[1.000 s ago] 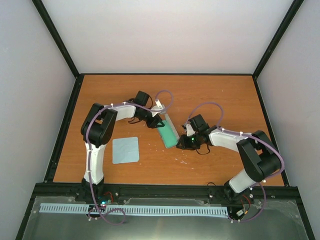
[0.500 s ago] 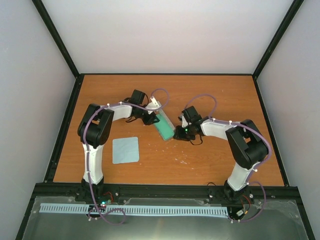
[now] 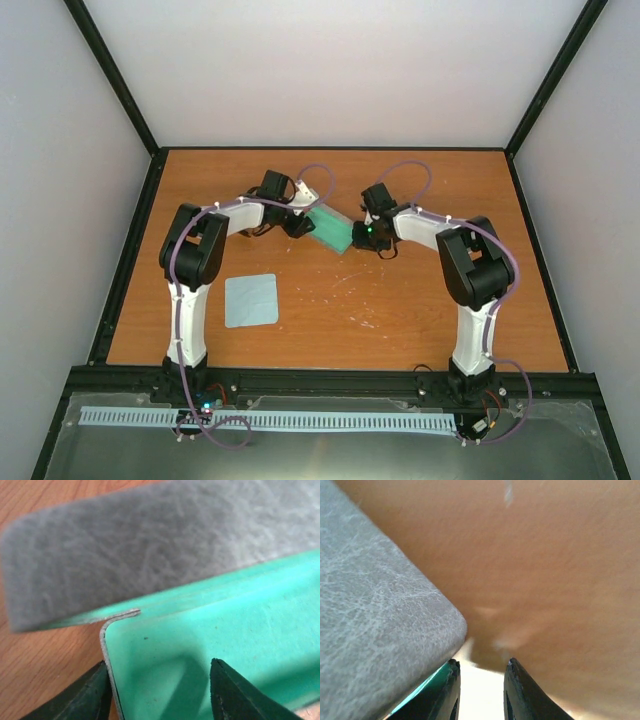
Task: Organize the sunglasses
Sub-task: Move the sunglasses case at the center of the board.
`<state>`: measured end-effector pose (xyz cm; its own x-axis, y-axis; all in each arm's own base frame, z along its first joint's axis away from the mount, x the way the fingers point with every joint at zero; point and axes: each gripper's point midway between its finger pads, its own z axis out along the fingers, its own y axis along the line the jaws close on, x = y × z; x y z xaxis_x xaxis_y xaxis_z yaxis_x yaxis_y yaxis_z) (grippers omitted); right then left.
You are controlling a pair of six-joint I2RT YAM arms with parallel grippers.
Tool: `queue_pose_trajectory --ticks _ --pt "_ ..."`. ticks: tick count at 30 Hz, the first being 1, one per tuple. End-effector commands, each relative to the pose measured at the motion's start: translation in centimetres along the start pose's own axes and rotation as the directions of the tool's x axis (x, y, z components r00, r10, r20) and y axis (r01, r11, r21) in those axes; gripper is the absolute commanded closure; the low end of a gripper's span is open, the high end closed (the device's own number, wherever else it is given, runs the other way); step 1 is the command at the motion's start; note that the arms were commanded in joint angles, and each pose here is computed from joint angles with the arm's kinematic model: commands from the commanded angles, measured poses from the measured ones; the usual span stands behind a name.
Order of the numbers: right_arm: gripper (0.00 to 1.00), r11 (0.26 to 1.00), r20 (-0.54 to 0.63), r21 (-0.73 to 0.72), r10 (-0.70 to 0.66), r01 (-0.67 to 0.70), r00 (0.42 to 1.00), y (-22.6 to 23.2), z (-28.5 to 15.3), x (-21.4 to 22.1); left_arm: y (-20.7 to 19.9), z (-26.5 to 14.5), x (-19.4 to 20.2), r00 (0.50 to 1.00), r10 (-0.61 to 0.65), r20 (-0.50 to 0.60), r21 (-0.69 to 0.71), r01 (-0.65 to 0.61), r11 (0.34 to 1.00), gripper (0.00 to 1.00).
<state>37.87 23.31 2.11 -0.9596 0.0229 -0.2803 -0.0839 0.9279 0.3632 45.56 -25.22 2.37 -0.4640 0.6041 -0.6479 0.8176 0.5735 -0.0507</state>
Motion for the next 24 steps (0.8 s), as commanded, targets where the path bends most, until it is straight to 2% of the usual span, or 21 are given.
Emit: queue_pose_trajectory --ticks 1,5,12,16,20,24 --pt "0.74 1.000 0.129 0.004 -0.023 0.023 0.991 -0.4 1.5 -4.7 -6.5 0.6 -0.5 1.000 -0.003 -0.005 0.227 0.004 0.974 0.43" --pt "0.73 0.999 0.135 0.016 -0.033 0.031 0.990 -0.8 1.3 -5.1 -6.6 -0.1 -0.5 1.000 0.003 0.004 0.213 -0.004 0.977 0.34" --pt "0.73 0.999 0.143 0.019 -0.035 0.033 0.989 -0.9 2.0 -6.0 -7.8 -1.3 -0.8 0.999 -0.030 0.024 0.250 0.024 0.968 0.30" --pt "0.73 0.998 0.163 0.039 -0.047 0.042 0.985 -1.1 2.3 -6.9 -8.0 -2.1 -0.9 0.999 -0.041 0.032 0.245 0.032 0.969 0.16" --pt "0.72 0.998 0.163 0.041 -0.061 0.055 0.985 -1.1 2.5 -7.9 -8.5 -2.9 -0.8 0.998 -0.052 0.042 0.251 0.039 0.967 0.12" --pt "0.72 0.997 0.158 0.048 -0.063 0.056 0.985 -1.2 1.9 -7.5 -8.0 -3.3 -0.5 0.998 -0.042 0.042 0.200 0.033 0.979 0.07"
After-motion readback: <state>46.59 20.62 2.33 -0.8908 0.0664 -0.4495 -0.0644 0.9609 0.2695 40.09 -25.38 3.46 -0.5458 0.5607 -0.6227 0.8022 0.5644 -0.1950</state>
